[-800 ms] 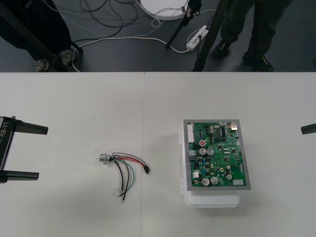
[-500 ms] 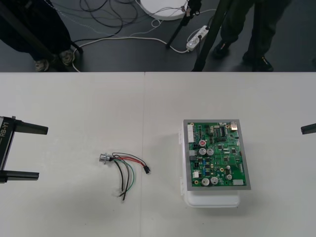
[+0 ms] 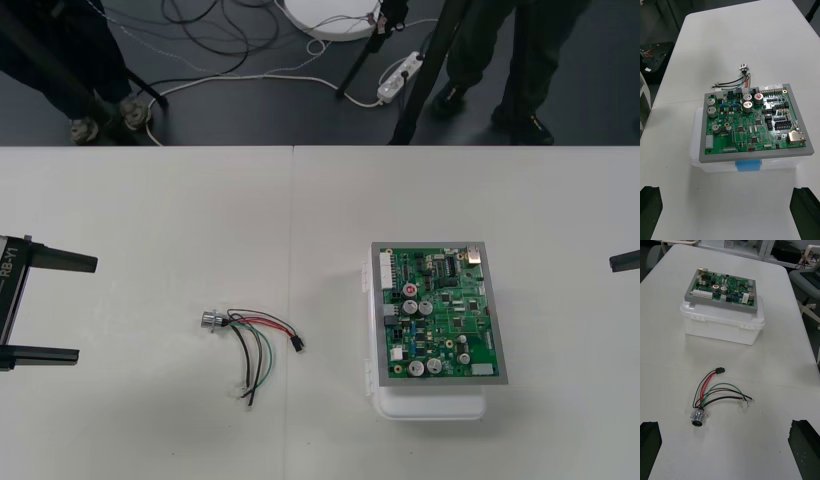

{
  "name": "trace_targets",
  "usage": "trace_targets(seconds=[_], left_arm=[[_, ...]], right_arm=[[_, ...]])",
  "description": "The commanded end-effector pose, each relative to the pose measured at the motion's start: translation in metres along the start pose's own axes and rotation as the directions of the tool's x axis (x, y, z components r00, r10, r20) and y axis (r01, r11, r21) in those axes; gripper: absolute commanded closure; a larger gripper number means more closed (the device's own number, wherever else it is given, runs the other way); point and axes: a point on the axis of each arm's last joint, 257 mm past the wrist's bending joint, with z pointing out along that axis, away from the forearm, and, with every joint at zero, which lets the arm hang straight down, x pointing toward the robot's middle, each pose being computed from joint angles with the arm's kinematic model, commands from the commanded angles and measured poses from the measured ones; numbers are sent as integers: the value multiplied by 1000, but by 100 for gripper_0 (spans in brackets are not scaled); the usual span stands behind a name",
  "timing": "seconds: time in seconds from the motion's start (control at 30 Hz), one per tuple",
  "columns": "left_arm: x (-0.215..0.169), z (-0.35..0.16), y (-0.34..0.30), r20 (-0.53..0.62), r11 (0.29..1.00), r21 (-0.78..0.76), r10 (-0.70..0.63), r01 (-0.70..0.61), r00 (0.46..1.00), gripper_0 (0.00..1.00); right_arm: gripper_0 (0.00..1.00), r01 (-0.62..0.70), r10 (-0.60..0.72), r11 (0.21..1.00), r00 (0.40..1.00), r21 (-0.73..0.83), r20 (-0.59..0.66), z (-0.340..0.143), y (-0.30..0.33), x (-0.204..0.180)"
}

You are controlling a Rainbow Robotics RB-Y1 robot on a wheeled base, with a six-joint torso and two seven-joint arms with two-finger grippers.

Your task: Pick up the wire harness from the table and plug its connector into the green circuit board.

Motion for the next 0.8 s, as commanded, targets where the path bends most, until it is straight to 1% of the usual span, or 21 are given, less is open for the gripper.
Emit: trace_targets(seconds=[0.03,0.8], left_arm=[[-3,-2,-12,2,998,25,-51,51,999,0],[-3,-2,-12,2,998,25,-51,51,999,0]], right_arm=[[0,39,-39,999,999,-4,-36,-12,0,-4],[0,39,-39,999,999,-4,-36,-12,0,-4]])
